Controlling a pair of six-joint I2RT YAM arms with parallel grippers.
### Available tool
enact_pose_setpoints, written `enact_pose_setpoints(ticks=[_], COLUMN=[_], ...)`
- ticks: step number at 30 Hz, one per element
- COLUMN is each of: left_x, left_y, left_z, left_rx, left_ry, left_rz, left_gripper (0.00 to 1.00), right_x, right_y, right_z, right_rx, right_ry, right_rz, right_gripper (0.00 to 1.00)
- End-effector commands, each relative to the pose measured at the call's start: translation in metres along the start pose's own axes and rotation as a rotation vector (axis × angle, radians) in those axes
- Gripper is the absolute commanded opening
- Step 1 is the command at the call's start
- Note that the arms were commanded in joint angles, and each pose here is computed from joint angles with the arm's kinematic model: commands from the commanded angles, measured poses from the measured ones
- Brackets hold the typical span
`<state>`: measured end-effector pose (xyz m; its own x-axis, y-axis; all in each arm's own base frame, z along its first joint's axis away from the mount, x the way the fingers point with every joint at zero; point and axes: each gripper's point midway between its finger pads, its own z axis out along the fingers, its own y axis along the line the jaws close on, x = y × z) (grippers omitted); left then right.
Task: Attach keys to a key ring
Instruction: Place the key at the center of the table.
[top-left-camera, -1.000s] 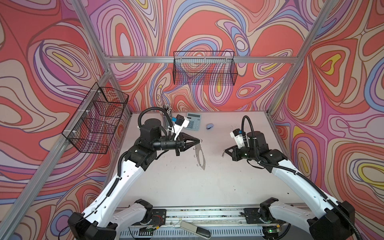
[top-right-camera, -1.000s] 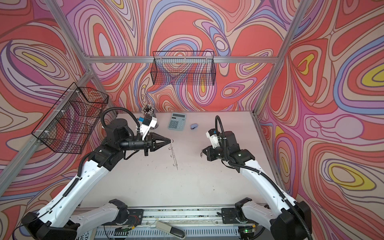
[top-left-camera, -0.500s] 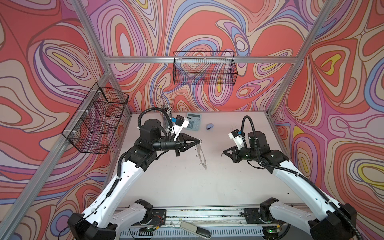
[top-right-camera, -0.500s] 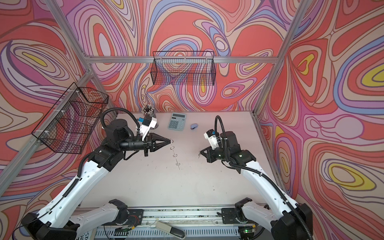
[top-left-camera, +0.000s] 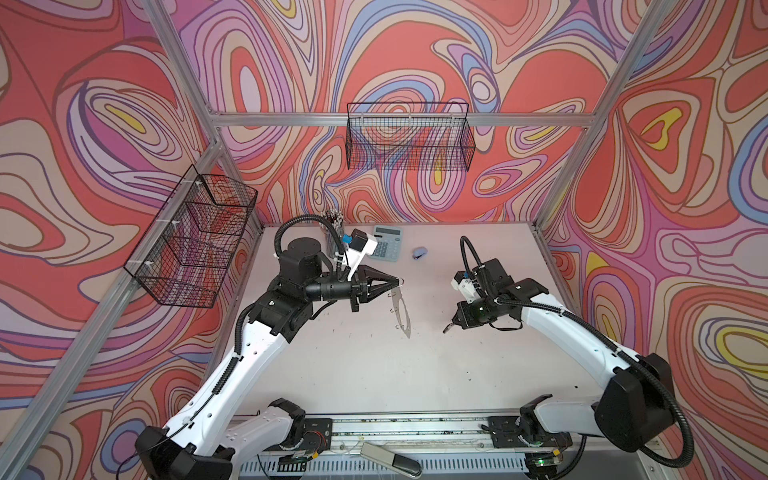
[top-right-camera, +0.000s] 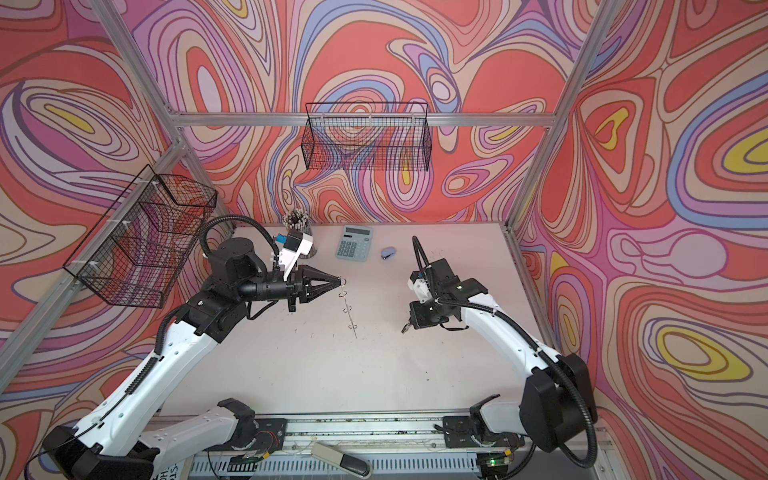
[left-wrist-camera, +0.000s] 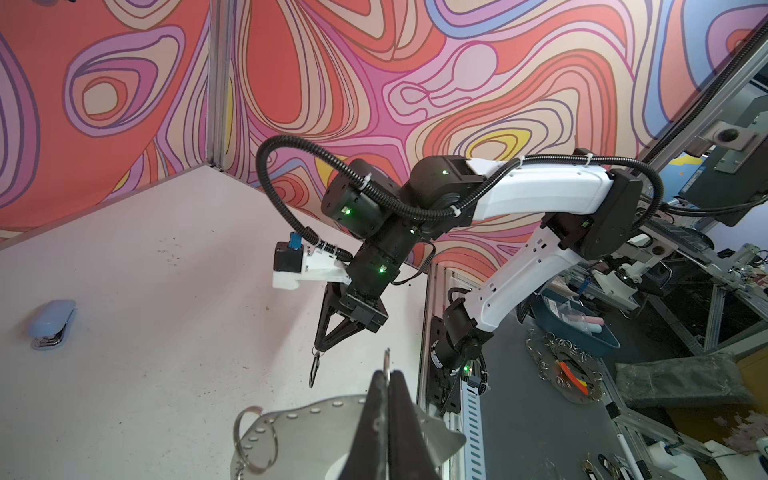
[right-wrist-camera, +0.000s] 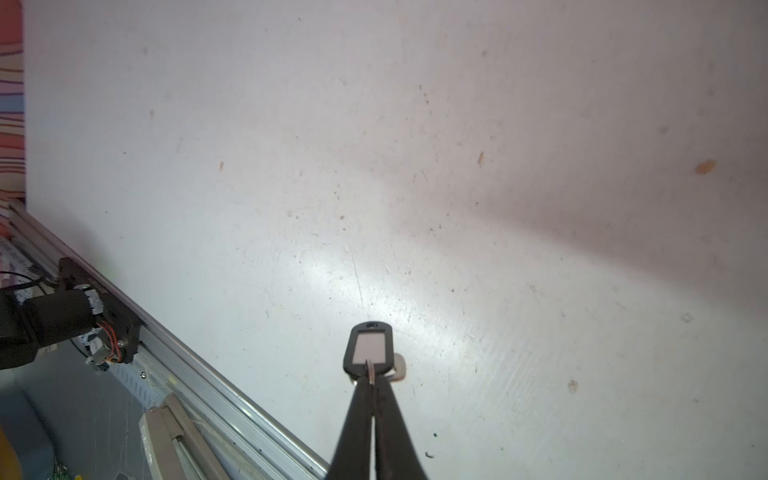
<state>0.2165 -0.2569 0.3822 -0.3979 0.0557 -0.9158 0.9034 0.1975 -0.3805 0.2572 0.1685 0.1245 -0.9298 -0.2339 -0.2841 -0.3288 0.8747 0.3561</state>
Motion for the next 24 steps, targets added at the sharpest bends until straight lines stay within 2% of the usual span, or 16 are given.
enact_pose_setpoints(ticks=[1,6,11,16,24], left_x=[-0.007,-0.006,-0.005,-0.004,-0.004], left_y=[-0.009,-0.009,-0.008,-0.007,-0.006], left_z=[-0.004,-0.004,-0.004,-0.003,-0.003], left_rx=[0.027,0.029,0.024,0.025,0.024], left_ry=[-0.028,-0.025,-0.024,-0.021,-0.019], left_rz=[0.043,0.041,0.041,0.038,0.033], left_gripper=[0.0,0.0,0.0,0.0,0.0], right_x=[-0.001,-0.008,-0.031,-0.043,-0.063], right_y=[-0.011,-0.022,-0.027,-0.028,-0.038], right_z=[0.008,0.039,0.057,0.074,0.084], right_rx=[0.069,0.085,0.09,0.077,0.115], right_ry=[0.058,0.103,0.024,0.007,-0.073], right_rz=[0.006,0.009,0.035,0.056,0.091], right_gripper=[0.0,0.0,0.0,0.0,0.0])
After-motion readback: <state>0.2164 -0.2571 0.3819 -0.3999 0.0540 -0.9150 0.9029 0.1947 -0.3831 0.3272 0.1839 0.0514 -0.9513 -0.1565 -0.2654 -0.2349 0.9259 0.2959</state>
